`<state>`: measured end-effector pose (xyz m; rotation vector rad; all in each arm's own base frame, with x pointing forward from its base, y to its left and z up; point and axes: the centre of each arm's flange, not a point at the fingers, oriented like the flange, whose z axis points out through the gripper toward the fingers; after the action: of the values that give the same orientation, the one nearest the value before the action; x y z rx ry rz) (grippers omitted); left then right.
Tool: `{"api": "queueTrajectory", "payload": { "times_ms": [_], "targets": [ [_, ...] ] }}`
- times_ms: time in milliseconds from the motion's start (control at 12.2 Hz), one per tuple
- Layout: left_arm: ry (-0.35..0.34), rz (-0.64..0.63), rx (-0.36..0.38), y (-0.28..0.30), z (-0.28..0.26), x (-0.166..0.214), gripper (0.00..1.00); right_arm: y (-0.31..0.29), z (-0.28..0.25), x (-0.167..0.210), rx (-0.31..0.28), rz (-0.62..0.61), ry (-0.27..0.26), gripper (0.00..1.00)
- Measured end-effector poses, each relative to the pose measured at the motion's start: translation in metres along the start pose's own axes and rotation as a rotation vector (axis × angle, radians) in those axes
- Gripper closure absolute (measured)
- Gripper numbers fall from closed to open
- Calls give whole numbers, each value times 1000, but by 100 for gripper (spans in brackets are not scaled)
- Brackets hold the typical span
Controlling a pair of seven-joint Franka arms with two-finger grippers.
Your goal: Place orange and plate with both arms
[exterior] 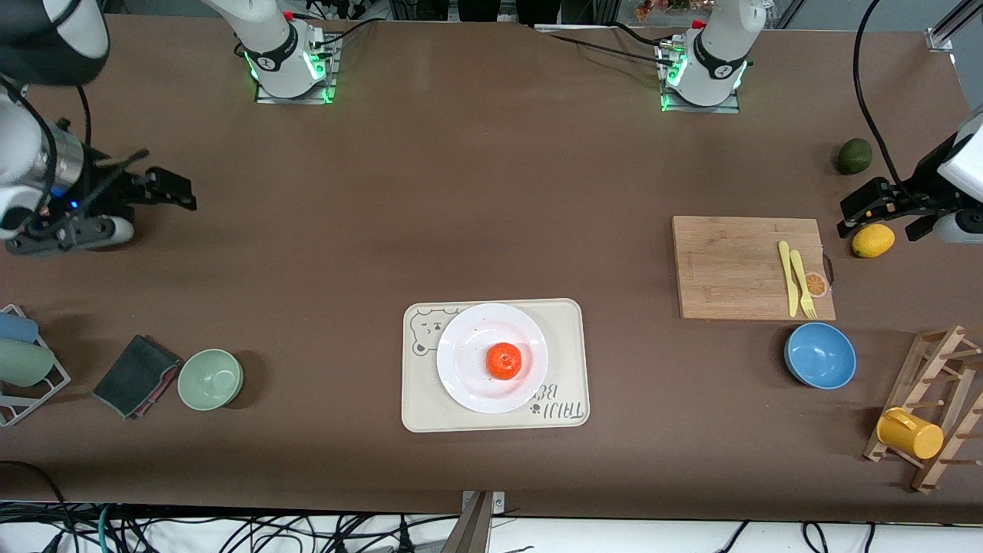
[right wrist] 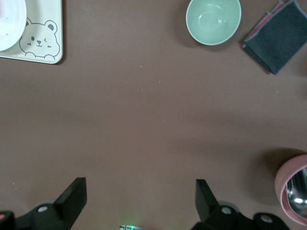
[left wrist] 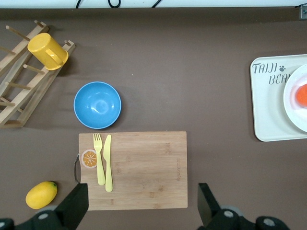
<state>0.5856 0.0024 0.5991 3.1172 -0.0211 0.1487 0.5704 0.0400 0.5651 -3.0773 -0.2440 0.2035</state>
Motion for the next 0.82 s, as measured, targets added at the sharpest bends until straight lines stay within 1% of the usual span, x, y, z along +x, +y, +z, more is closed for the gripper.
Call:
{"api": "queueTrajectory", "payload": {
  "times_ms": [82, 245, 327, 408, 490, 571, 653, 735, 816],
  "targets": [
    [0, 0, 0, 0, 0, 0, 0, 2, -5, -13, -12, 15, 7, 0],
    [0, 0, 0, 0, 0, 0, 0, 14, -12, -28, -65, 34, 20, 0],
    [0, 0, 0, 0, 0, 0, 0, 24, -10, -29, -77, 49, 23, 0],
    [0, 0, 0, 0, 0, 0, 0, 35, -6, -28, -76, 68, 26, 0],
    [0, 0, 0, 0, 0, 0, 0, 42, -2, -25, -54, 83, 38, 0],
    [0, 0, 0, 0, 0, 0, 0, 44, -2, -21, -13, 95, 68, 0],
    [0, 0, 0, 0, 0, 0, 0, 44, -5, -19, 10, 105, 102, 0],
    [0, 0, 0, 0, 0, 0, 0, 46, -10, -19, 17, 113, 126, 0],
    [0, 0, 0, 0, 0, 0, 0, 47, -15, -21, 19, 118, 137, 0]
  ]
}}
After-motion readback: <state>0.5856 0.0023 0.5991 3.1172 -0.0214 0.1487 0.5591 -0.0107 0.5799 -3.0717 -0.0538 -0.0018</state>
